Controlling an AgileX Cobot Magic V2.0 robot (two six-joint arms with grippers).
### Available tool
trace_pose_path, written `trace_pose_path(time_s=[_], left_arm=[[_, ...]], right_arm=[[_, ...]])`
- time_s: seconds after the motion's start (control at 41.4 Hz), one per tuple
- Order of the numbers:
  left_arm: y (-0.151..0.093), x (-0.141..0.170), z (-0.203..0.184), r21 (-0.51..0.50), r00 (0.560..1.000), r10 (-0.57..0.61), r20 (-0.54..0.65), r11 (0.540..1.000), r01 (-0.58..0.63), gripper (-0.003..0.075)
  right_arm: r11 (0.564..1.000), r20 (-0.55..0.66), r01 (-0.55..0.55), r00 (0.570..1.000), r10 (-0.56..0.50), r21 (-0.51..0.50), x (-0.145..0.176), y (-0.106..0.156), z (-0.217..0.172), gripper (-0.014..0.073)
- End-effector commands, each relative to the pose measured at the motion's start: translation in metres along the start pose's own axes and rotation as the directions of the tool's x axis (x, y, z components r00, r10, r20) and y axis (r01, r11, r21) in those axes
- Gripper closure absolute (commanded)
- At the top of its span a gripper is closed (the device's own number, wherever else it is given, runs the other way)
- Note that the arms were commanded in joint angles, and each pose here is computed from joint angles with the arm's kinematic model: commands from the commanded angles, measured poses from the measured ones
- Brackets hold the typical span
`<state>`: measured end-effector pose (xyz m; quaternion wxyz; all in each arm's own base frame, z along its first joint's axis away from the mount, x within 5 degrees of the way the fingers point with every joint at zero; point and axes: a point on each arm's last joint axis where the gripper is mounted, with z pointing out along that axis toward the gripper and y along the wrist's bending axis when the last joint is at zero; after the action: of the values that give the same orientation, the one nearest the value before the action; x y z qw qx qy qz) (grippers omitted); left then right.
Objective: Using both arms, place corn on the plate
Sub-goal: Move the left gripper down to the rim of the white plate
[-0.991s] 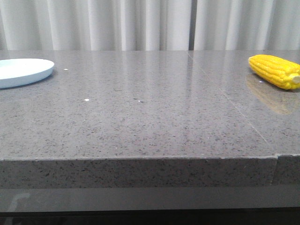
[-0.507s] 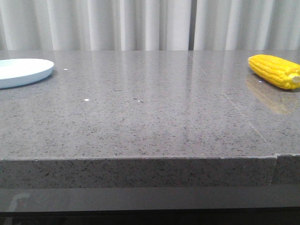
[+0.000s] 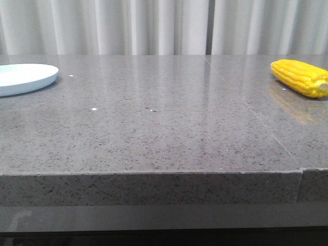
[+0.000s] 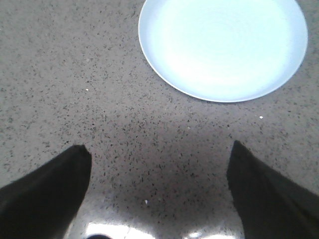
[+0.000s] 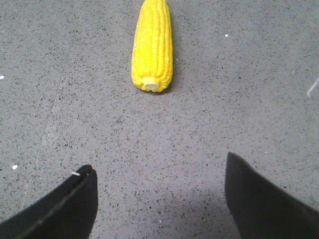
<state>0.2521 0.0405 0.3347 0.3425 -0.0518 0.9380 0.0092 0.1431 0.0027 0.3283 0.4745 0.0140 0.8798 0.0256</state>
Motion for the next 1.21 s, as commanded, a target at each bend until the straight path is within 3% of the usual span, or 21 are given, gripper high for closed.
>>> trace_pose_path(time_s=[0.0,0.121,0.556,0.894,1.184], left_arm=[[0.008,-0.027,0.008,0.109,0.996,-0.049,0.079,0.993,0.04,0.0174],[0.022,-0.044,0.034,0.16,0.99,-0.122,0.068,0.981,0.11,0.0174],[0.036,-0.084,0.109,0.16,0.991,-0.131,0.028,0.979,0.125,0.0174],[0.041,-0.098,0.138,0.167,0.991,-0.135,0.015,0.977,0.131,0.0174],[0.03,-0.096,0.149,0.184,0.994,-0.113,-0.005,0.977,0.112,0.0175]], right_arm=[[1.0,0.082,0.011,0.997,-0.011,0.007,-0.013,-0.001,-0.005,0.0035],[1.0,0.082,0.011,0.997,-0.011,0.007,-0.013,-0.001,-0.005,0.0035],[1.0,0.08,0.011,0.997,-0.011,0.007,-0.013,-0.001,-0.005,0.0035],[1.0,0.08,0.011,0.997,-0.011,0.007,-0.013,-0.001,-0.005,0.0035],[1.0,0.08,0.011,0.997,-0.011,0.007,-0.013,-0.001,-0.005,0.0035]])
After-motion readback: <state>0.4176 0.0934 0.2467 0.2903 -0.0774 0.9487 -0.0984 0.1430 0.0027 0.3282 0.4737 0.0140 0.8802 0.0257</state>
